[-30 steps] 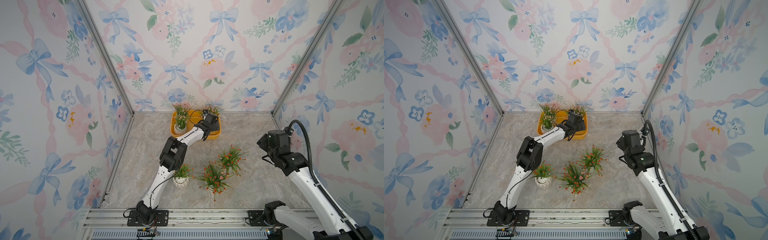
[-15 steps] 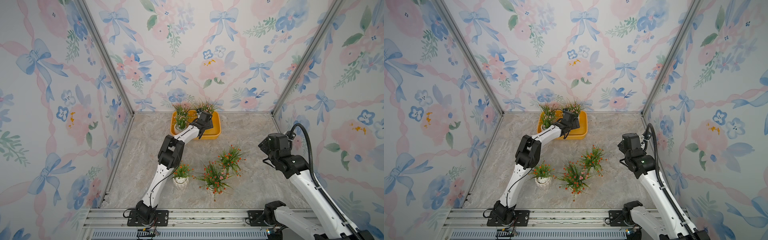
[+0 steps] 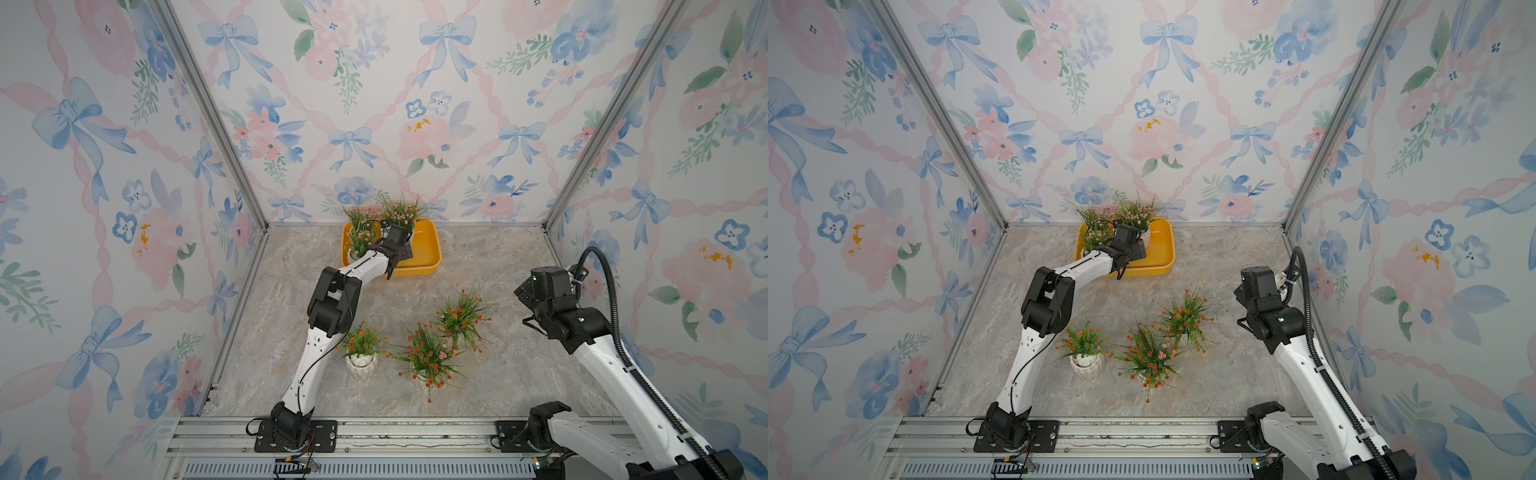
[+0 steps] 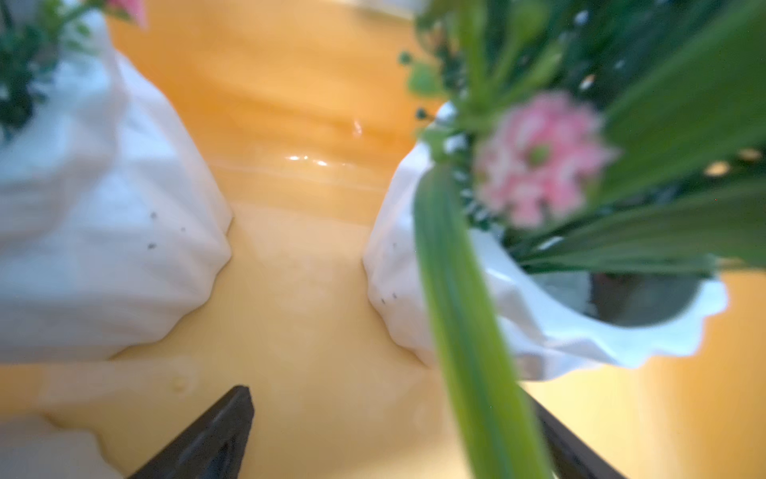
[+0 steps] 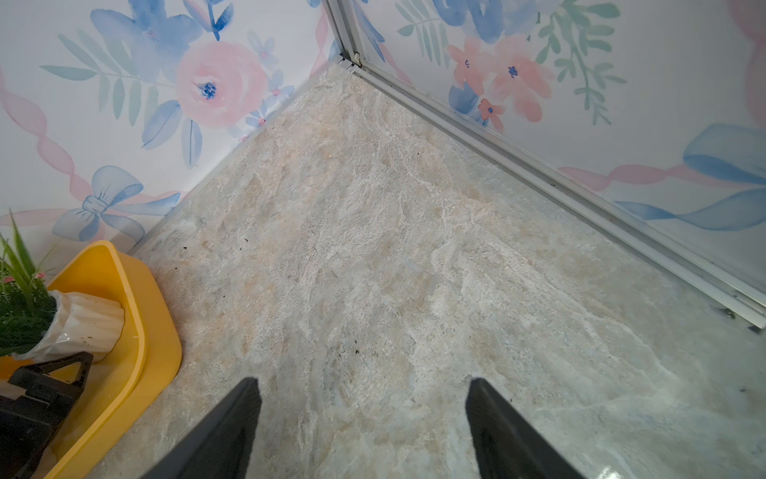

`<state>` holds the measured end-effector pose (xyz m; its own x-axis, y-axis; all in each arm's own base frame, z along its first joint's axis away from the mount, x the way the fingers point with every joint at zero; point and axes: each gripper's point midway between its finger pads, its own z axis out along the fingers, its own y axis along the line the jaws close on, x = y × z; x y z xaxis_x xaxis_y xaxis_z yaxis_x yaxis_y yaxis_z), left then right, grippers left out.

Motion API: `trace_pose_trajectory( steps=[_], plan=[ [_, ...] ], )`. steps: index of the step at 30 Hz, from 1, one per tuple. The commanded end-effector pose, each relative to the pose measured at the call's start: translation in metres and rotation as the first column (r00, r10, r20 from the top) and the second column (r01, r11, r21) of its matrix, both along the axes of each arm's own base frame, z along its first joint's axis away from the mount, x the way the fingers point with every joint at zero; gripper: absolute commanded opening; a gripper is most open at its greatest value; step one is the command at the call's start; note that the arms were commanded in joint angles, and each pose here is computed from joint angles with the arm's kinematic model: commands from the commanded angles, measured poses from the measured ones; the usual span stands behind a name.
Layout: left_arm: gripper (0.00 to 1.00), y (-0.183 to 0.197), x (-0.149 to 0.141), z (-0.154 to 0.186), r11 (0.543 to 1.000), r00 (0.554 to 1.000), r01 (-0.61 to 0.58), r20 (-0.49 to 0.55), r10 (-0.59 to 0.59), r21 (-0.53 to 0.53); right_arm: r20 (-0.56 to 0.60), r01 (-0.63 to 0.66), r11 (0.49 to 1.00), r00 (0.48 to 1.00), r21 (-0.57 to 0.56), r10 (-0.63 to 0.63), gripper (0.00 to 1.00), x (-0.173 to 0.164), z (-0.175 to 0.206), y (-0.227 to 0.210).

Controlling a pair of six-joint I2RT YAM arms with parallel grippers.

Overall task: Put the potted gypsophila into the storage box
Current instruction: Move the baby's breath potted plant into the storage box.

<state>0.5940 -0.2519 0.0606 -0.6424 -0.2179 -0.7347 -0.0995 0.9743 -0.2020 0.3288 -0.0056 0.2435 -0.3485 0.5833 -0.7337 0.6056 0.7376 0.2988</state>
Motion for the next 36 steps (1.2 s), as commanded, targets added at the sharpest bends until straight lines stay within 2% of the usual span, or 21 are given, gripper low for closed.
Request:
trace_pose_trajectory(
  steps=[1,5,9,13,19,27,31,34,36],
  plan=[
    [0.94,-0.015,-0.010,0.028,0.994,0.994,0.106,0.002,-0.106,-0.021,-0.049,0.012,1.000,0.999,-0.028,-0.014,0.81,-0.002,-0.011,-0.001],
    [0.94,-0.040,-0.024,0.045,0.965,0.975,0.215,-0.013,-0.220,-0.152,-0.054,0.018,0.999,0.998,-0.039,-0.020,0.81,-0.004,-0.012,-0.004],
    [0.95,-0.071,-0.041,0.053,0.894,0.942,0.300,-0.042,-0.332,-0.332,-0.055,0.026,0.999,0.998,-0.042,-0.028,0.81,-0.007,-0.013,-0.005],
    [0.97,-0.093,-0.043,0.059,0.851,0.924,0.340,-0.026,-0.382,-0.401,-0.061,0.033,0.998,0.997,-0.048,-0.036,0.81,-0.010,-0.014,-0.008],
    [0.97,-0.117,-0.022,0.051,0.829,0.925,0.349,0.020,-0.379,-0.436,-0.073,0.035,0.998,0.997,-0.058,-0.039,0.81,-0.017,-0.015,-0.010],
    [0.98,-0.159,-0.001,0.039,0.759,0.924,0.371,0.135,-0.357,-0.535,-0.106,0.032,0.993,0.993,-0.110,-0.044,0.82,-0.035,-0.004,-0.020],
    [0.98,-0.167,-0.002,0.041,0.761,0.923,0.385,0.220,-0.316,-0.523,-0.096,0.044,0.992,0.994,-0.122,-0.056,0.82,-0.047,0.003,-0.026],
    [0.98,-0.160,0.003,0.035,0.761,0.939,0.340,0.246,-0.241,-0.552,-0.097,0.053,0.990,0.993,-0.131,-0.066,0.82,-0.056,0.006,-0.031],
    [0.98,-0.156,0.006,0.030,0.781,0.946,0.313,0.249,-0.206,-0.541,-0.097,0.059,0.989,0.993,-0.138,-0.073,0.82,-0.061,0.008,-0.033]
  ],
)
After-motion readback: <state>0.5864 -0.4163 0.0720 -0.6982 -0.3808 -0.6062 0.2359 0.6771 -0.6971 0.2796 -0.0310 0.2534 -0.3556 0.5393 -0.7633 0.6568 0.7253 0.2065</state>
